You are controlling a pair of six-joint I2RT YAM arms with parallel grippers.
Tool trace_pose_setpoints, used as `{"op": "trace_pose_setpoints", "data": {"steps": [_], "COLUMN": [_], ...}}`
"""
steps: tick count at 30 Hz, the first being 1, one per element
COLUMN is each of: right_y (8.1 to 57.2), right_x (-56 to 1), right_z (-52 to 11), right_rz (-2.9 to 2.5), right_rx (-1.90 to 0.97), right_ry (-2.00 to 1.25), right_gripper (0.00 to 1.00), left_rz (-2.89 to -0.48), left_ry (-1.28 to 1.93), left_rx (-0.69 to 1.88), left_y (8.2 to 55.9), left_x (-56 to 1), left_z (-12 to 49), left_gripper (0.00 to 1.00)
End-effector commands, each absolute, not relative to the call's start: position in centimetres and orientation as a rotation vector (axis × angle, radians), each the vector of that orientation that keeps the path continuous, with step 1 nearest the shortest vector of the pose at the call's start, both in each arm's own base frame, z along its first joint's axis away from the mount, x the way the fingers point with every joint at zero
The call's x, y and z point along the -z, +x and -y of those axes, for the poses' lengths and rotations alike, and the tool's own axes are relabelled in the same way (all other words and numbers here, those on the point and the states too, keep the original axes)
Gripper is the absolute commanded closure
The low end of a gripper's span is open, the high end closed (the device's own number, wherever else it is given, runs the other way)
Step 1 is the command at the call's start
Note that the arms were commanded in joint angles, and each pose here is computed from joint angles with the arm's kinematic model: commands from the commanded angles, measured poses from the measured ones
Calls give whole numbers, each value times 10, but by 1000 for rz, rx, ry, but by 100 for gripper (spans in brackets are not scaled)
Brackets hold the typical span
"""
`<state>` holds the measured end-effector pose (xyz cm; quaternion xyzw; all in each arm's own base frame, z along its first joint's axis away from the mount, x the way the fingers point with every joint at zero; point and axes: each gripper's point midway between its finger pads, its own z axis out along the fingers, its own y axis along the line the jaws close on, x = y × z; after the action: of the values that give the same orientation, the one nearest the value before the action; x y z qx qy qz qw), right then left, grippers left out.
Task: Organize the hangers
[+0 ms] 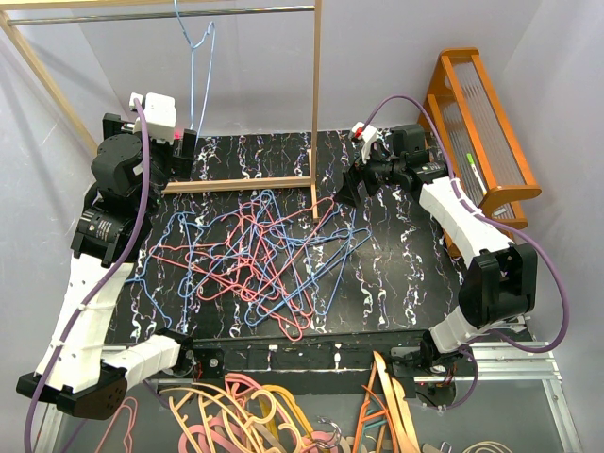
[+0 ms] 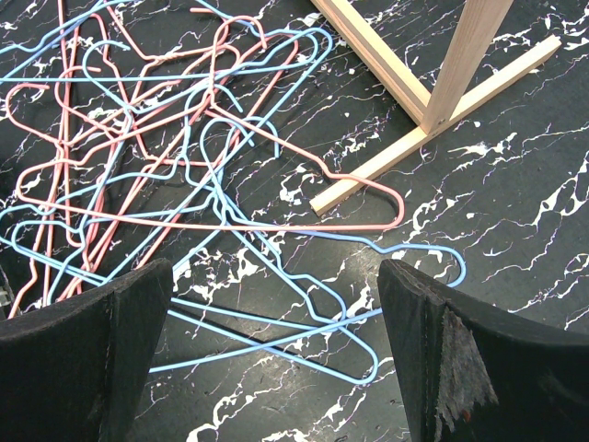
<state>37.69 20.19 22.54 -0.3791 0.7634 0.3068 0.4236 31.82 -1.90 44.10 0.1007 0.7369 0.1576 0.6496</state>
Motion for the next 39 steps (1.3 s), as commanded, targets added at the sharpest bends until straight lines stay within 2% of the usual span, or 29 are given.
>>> {"op": "trace_pose_setpoints", "data": {"steps": [1, 12, 21, 28, 35, 39], "right_y": [379, 379, 378, 370, 368, 366], "right_x": [-234, -234, -231, -234, -235, -233], "right_z": [-204, -204, -193, -180, -159, -149], "right_rz": [-1870, -1870, -1982, -2073, -2147, -2185], "right_rx": [-758, -758, -723, -676, -541, -486], "right_ry": [-956, -956, -905, -878, -848, -838], "right_gripper": [2, 2, 2, 2, 2, 2], "left_rz": [-1651, -1651, -1806, -2028, -2313, -2469], "left_ry": [216, 216, 280, 323, 452, 403], "left_rx": [-349, -349, -303, -203, 236, 598], "left_y": [314, 314, 335, 345, 323, 300], "left_x": [-449, -449, -396, -324, -236, -191], "left_z": [18, 18, 26, 28, 68, 98], "left_gripper": [3, 3, 3, 3, 4, 11]}}
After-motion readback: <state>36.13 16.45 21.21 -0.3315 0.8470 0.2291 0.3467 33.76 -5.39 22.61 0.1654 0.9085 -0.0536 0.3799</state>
